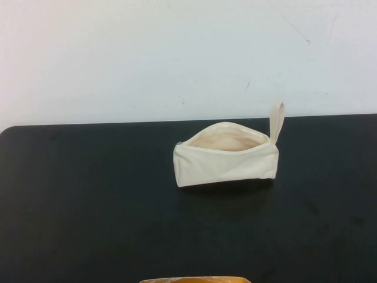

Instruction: Put eraser into pencil case

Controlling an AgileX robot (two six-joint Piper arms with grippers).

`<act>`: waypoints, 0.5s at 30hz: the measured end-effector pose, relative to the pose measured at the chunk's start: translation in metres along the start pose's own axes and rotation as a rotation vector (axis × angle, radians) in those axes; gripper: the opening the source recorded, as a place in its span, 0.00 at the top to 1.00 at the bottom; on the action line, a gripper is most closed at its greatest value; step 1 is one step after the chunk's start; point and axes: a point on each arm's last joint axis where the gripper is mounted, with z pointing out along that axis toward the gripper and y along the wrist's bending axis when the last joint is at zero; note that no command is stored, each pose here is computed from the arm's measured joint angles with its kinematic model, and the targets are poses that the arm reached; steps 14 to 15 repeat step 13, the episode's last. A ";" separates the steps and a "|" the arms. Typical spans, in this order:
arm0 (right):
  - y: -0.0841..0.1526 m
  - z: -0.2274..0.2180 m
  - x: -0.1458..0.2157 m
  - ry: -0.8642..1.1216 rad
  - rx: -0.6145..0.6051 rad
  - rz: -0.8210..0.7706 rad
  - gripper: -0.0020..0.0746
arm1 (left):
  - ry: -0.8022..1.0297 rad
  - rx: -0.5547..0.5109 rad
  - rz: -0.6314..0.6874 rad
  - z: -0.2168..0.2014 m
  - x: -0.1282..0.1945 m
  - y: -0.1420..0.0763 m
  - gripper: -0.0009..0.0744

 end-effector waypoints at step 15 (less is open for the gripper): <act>0.000 0.000 0.001 0.006 -0.001 0.001 0.98 | 0.000 0.000 0.000 0.000 0.000 0.000 0.99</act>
